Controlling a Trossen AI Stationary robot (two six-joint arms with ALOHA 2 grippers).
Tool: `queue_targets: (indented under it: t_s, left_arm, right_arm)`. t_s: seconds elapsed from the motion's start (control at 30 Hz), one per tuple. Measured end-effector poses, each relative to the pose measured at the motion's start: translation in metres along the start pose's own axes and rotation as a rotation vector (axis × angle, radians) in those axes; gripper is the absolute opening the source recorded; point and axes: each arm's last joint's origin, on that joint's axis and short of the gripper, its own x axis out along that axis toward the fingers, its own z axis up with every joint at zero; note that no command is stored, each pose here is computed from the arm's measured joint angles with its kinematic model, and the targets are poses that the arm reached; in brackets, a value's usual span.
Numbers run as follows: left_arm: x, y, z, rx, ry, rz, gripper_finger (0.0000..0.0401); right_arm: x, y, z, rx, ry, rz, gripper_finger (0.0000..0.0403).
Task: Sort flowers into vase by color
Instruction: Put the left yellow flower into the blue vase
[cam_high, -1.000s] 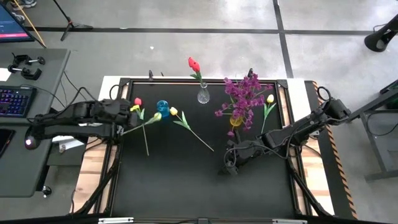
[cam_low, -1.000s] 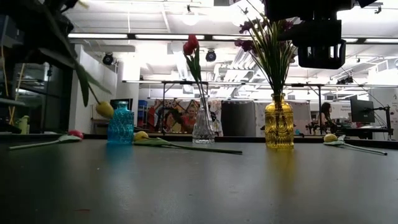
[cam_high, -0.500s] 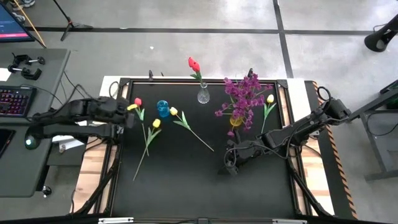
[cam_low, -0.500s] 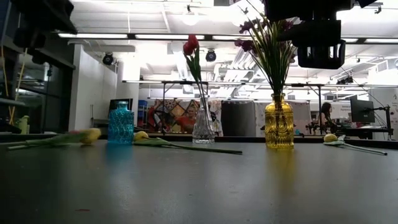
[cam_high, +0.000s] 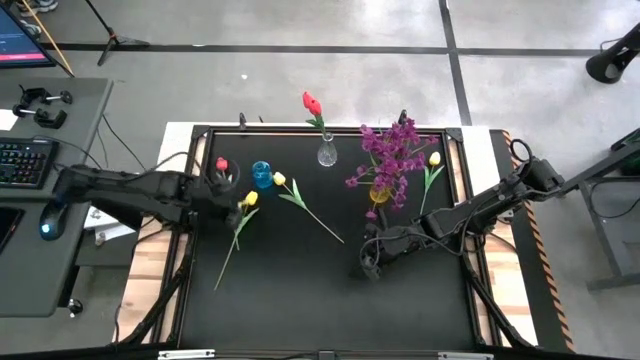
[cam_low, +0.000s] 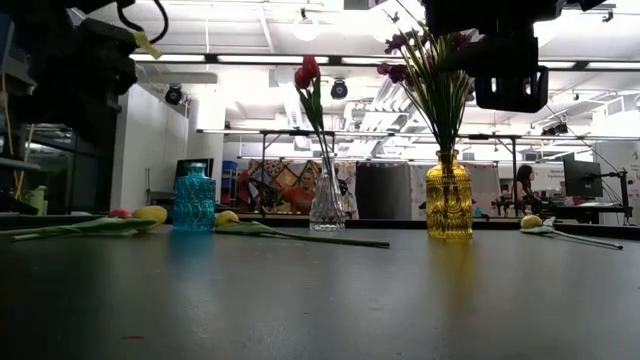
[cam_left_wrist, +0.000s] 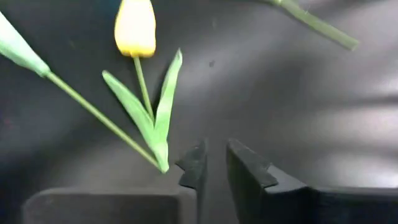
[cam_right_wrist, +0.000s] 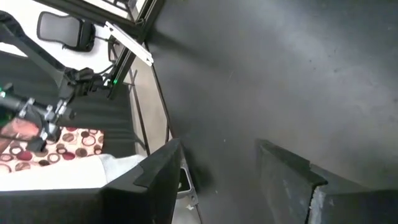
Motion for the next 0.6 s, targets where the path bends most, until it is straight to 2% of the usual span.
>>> queue_targets:
  t_s: [0.13,0.37,0.6]
  left_arm:
    - [0.01,-0.01,-0.012,0.041,0.035,0.057,0.0093]
    - [0.03,-0.023,-0.035,0.072,0.015,0.186,0.017]
    - [0.06,-0.028,-0.042,0.115,0.034,0.36,0.0223]
  right_arm:
    - [0.0,0.0,0.001,0.0,-0.028,-0.012,0.0193]
    - [0.0,-0.001,0.002,-0.025,-0.068,-0.033,0.0193]
    - [0.0,-0.002,0.004,-0.03,-0.123,-0.059,0.0193]
